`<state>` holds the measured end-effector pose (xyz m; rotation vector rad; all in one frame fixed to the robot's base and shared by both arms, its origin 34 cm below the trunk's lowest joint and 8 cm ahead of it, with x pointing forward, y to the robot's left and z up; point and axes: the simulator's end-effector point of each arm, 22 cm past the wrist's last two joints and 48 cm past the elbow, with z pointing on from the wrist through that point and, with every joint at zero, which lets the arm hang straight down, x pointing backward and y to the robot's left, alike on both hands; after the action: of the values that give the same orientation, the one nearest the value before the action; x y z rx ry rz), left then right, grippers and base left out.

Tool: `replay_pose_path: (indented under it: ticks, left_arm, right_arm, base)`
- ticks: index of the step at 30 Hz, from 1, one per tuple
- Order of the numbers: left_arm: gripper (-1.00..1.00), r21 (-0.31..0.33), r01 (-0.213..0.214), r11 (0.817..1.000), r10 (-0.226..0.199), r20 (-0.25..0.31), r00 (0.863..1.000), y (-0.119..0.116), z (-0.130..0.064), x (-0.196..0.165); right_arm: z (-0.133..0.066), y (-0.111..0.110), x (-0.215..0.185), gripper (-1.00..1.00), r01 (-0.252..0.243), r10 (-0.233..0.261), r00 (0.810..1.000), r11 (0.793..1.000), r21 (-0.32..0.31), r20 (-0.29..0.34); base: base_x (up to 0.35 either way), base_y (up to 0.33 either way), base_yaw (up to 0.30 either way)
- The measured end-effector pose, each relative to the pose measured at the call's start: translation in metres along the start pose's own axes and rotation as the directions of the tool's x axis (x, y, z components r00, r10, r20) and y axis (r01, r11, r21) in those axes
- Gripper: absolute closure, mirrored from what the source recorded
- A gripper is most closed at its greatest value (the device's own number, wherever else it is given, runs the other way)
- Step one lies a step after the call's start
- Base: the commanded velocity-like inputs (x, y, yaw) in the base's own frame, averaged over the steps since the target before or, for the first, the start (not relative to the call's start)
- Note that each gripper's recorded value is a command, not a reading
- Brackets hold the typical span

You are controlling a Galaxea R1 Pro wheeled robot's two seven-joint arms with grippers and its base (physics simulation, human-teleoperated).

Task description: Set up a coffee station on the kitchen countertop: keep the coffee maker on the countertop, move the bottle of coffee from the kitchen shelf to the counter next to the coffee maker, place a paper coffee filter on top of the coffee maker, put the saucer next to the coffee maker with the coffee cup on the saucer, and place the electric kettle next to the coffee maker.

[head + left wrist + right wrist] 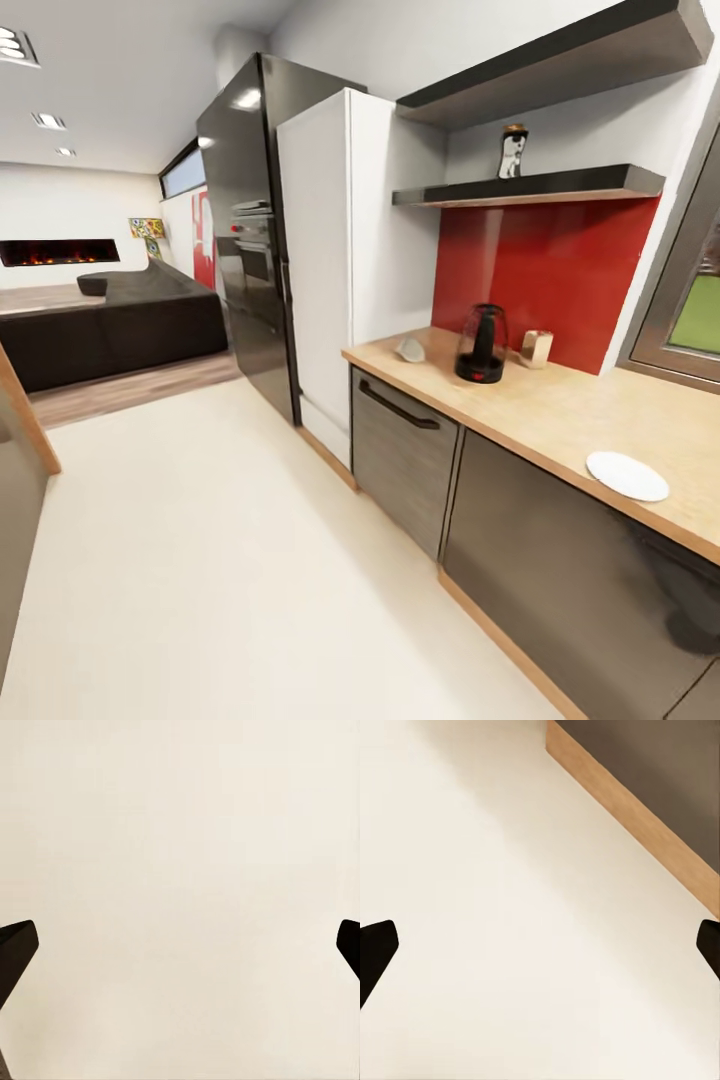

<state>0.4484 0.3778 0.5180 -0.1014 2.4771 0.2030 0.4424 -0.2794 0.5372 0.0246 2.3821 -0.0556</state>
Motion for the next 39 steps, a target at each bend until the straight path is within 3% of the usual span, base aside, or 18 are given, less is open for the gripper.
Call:
replay_pose_path:
  ticks: [12,20,34,39]
  left_arm:
    - [-1.00,-0.002,0.000,1.000,0.000,0.002,1.000,0.001,0.000,-0.001]
    - [-1.00,0.013,0.001,1.000,-0.002,0.040,0.999,-0.010,0.000,-0.009]
    - [-1.00,0.010,0.013,1.000,-0.013,0.041,0.999,-0.007,-0.015,-0.021]
    - [-1.00,0.013,0.009,1.000,-0.010,0.041,0.999,-0.008,-0.022,-0.026]
  right_arm:
    - [0.000,0.000,0.000,-1.00,0.000,0.000,1.000,1.000,0.000,0.000]
    - [0.000,0.000,0.000,-1.00,0.000,0.000,1.000,1.000,0.000,-0.001]
    - [-0.014,0.000,-0.013,-1.00,0.002,-0.002,1.000,1.000,-0.002,-0.004]
    - [-0.023,0.001,0.006,-1.00,-0.001,0.000,0.998,1.000,-0.004,-0.055]
  base:
    - [0.279,0.101,-0.215]
    - [0.023,0.020,-0.059]
    - [0.000,0.000,-0.001]
    - [0.000,0.000,0.000]
